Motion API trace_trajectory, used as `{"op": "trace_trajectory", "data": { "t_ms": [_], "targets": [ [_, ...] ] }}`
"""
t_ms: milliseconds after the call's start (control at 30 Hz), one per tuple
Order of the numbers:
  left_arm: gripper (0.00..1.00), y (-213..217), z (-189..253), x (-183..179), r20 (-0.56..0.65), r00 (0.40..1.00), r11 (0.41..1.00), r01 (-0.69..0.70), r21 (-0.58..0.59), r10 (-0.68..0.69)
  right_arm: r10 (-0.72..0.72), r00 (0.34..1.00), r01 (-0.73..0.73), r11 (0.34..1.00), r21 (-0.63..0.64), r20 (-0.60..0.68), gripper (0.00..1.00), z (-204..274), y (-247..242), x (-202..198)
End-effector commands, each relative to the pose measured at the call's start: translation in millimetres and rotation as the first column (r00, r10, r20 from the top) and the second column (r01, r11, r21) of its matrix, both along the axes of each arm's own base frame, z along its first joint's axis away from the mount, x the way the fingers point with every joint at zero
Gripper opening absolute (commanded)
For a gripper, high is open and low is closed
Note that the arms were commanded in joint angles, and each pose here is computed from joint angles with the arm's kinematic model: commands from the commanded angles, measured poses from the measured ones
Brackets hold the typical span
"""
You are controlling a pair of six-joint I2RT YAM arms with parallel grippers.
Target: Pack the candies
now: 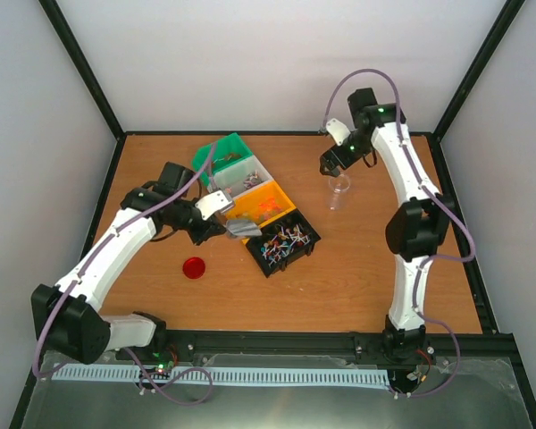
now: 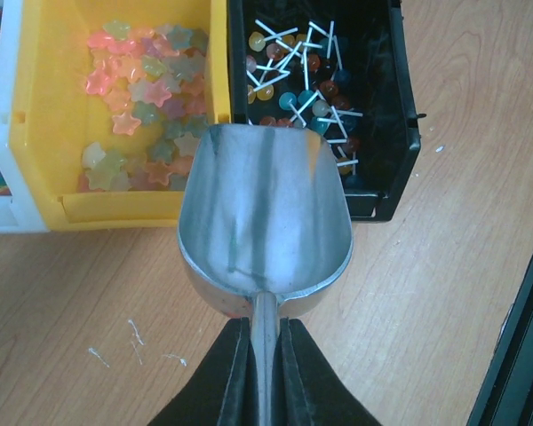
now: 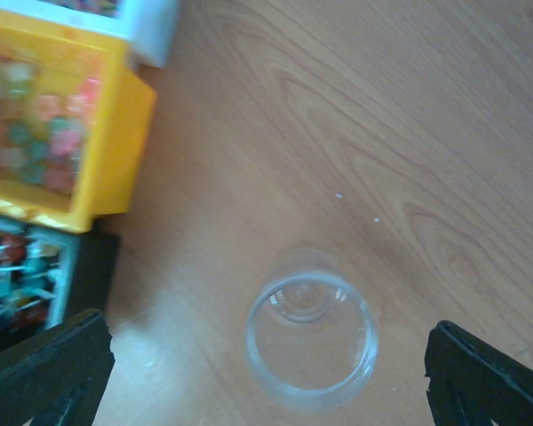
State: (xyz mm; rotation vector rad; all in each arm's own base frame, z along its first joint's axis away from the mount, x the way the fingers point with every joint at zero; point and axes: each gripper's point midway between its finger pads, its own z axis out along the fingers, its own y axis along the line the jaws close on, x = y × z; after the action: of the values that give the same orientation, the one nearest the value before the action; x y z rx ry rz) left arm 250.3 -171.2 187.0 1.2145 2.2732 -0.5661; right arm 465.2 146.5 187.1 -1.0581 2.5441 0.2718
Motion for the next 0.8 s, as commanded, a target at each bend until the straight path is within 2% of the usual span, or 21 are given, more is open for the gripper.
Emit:
{"op": "trace_trajectory", "data": {
  "t_ms": [0,200,433,567,767],
  "targets": [
    [0.01,-7,17,-6,0.018,0.998,0.997,0.058,0.052,-0.059,0.042,0.999,-0.047,0.985,0.168,0.035,0.94,52,6,-39],
    [0.01,-22,8,-23,0.023,0.986,0.967,0.156,0.201,-0.164,0.076,0.994,-0.044,0.929,0.368,-0.073,0.84,48,17,-92],
    [0.01,-29,-8,-13,-0.080,0.988,0.923,0.149,0.355,-0.129,0.118,0.983,-0.032,0.868,0.496,-0.143,0.74,10,30,-134],
    [0.01,-38,-7,-4,-0.089,0.988,0.906,0.148,0.397,-0.122,0.143,0.973,-0.022,0.838,0.545,-0.181,0.72,-3,39,-147],
    [0.01,-41,-6,8,-0.117,0.982,0.865,0.185,0.466,-0.147,0.141,0.963,0.003,0.850,0.527,-0.231,0.69,-38,47,-154]
  ]
}}
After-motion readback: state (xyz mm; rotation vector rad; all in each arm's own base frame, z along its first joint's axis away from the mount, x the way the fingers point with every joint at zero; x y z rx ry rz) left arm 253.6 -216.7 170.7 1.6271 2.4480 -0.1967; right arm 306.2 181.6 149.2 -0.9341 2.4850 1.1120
